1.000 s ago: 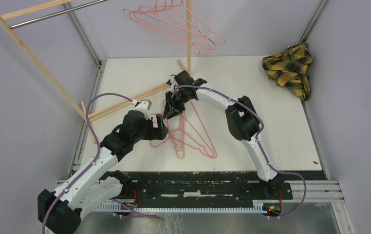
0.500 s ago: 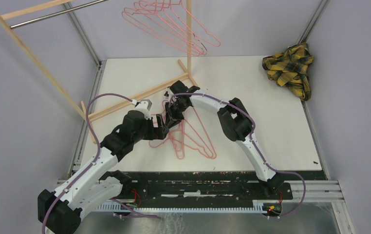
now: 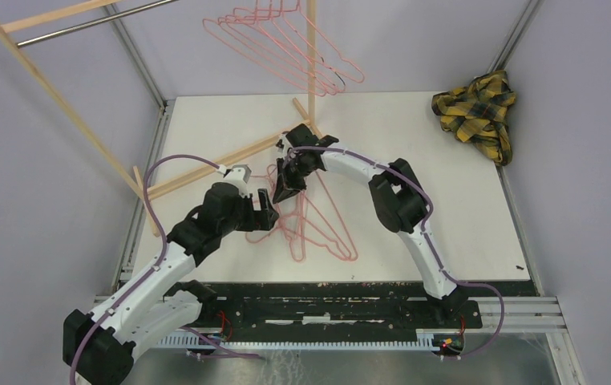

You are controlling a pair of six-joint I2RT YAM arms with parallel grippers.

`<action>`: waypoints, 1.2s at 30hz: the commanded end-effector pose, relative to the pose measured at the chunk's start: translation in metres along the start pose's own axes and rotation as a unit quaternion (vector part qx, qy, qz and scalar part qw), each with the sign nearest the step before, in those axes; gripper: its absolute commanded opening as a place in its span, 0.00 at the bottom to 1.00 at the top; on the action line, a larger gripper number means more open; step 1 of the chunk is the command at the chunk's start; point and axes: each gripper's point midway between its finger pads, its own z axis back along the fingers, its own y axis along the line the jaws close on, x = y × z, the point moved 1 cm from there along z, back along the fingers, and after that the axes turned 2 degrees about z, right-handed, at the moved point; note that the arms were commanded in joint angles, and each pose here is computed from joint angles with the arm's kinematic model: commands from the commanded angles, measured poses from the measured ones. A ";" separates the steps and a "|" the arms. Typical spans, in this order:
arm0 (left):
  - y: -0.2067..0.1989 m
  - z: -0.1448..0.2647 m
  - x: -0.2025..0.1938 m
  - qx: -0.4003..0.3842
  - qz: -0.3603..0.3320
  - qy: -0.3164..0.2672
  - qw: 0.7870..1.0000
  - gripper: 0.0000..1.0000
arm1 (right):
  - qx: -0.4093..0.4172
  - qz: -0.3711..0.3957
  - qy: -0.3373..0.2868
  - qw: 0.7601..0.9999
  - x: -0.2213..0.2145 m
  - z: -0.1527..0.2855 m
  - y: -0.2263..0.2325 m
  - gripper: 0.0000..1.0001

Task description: Organize the hangers

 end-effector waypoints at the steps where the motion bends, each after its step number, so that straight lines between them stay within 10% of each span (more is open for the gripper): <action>1: -0.014 -0.006 0.010 -0.030 0.020 -0.020 0.999 0.94 | 0.090 0.024 -0.086 0.992 0.035 0.057 0.068 0.08; 23: -0.050 -0.051 0.031 -0.111 0.059 -0.046 0.991 0.87 | 0.250 -0.020 -0.091 0.964 0.040 0.105 0.138 0.06; 29: -0.054 -0.050 0.033 -0.125 0.065 -0.053 0.989 0.58 | 0.253 -0.024 -0.090 0.963 0.038 0.105 0.138 0.06; 34: -0.052 -0.049 0.033 -0.122 0.070 -0.060 0.988 0.05 | 0.249 -0.028 -0.087 0.964 0.035 0.103 0.133 0.06; 36: -0.048 -0.048 0.031 -0.112 0.074 -0.061 0.989 0.03 | 0.243 -0.028 -0.088 0.966 0.034 0.103 0.130 0.09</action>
